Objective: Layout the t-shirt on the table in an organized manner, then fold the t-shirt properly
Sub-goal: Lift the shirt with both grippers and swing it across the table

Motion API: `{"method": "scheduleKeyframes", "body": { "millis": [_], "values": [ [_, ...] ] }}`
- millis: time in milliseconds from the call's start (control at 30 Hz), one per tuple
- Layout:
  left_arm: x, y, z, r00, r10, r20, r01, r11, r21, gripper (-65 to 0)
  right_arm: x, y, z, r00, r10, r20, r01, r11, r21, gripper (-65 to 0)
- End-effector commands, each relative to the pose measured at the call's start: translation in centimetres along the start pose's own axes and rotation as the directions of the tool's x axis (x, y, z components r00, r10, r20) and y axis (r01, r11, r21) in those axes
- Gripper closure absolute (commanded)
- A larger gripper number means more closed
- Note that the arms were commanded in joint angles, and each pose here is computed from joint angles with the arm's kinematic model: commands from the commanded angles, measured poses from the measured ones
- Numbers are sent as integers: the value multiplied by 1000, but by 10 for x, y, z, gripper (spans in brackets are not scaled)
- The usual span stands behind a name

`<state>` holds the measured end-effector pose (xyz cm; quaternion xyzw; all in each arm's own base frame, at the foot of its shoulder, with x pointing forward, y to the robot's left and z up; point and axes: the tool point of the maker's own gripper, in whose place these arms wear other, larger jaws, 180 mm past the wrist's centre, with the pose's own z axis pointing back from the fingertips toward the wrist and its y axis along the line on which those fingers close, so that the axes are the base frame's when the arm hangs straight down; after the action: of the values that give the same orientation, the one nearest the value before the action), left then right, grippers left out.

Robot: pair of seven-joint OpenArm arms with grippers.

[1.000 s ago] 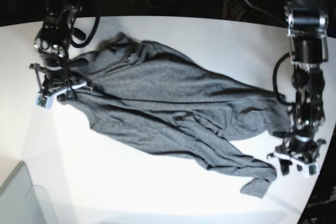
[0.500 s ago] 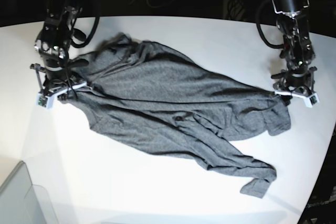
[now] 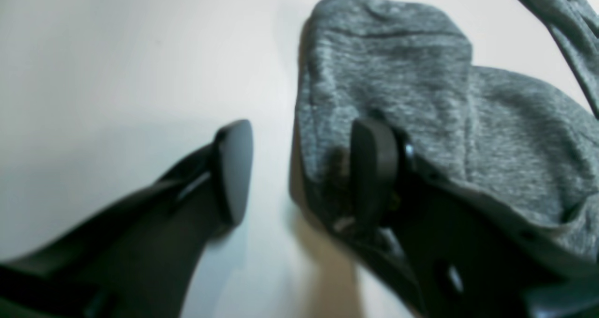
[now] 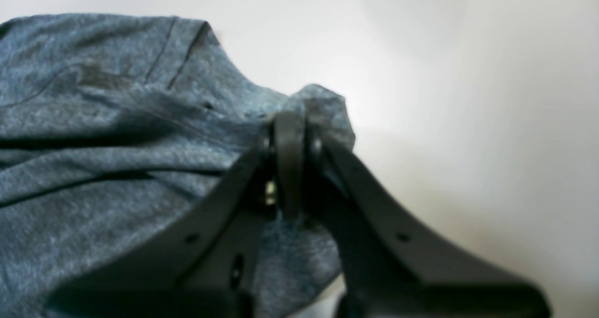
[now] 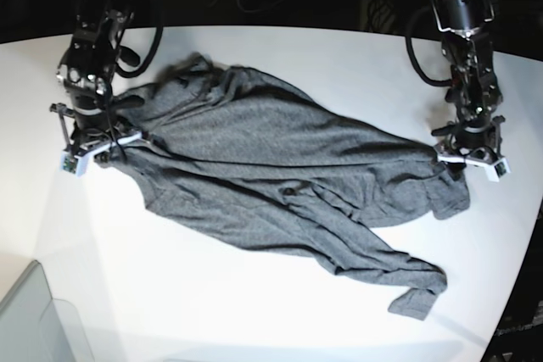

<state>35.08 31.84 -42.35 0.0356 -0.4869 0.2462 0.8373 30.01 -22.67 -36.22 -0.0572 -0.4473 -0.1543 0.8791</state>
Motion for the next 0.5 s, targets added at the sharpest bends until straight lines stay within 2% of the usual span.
{"method": "scheduleKeyframes", "body": {
  "millis": [0, 100, 133, 200, 300, 400, 467],
  "values": [
    [10, -2, -2, 1000, 4, 15, -4, 1000, -7, -325, 16, 2, 1, 999, -3, 53, 3, 1000, 5, 0],
    [4, -9, -2, 1000, 15, 7, -15, 1000, -15, -318, 16, 2, 1, 999, -3, 52, 3, 1000, 5, 0],
    [4, -9, -1, 1000, 13, 6, -13, 1000, -15, -295, 16, 2, 1, 999, -3, 52, 3, 1000, 5, 0],
    [2, -11, -1, 1000, 15, 4, -15, 1000, -17, -199, 16, 2, 1, 999, -3, 53, 3, 1000, 5, 0],
    [-3, -9, -2, 1000, 16, -9, -16, 1000, -12, -3, 15, 1, 1, 999, -3, 50, 3, 1000, 5, 0],
    [-8, -6, -3, 999, 22, -23, -22, 1000, -5, -17, 7, 1, -3, 1000, -4, 27, 4, 1000, 4, 0],
    [-1, -4, -2, 1000, 25, -8, -25, 1000, -4, 0, 7, 1, -3, 1000, -4, 27, 4, 1000, 4, 0]
  ]
}}
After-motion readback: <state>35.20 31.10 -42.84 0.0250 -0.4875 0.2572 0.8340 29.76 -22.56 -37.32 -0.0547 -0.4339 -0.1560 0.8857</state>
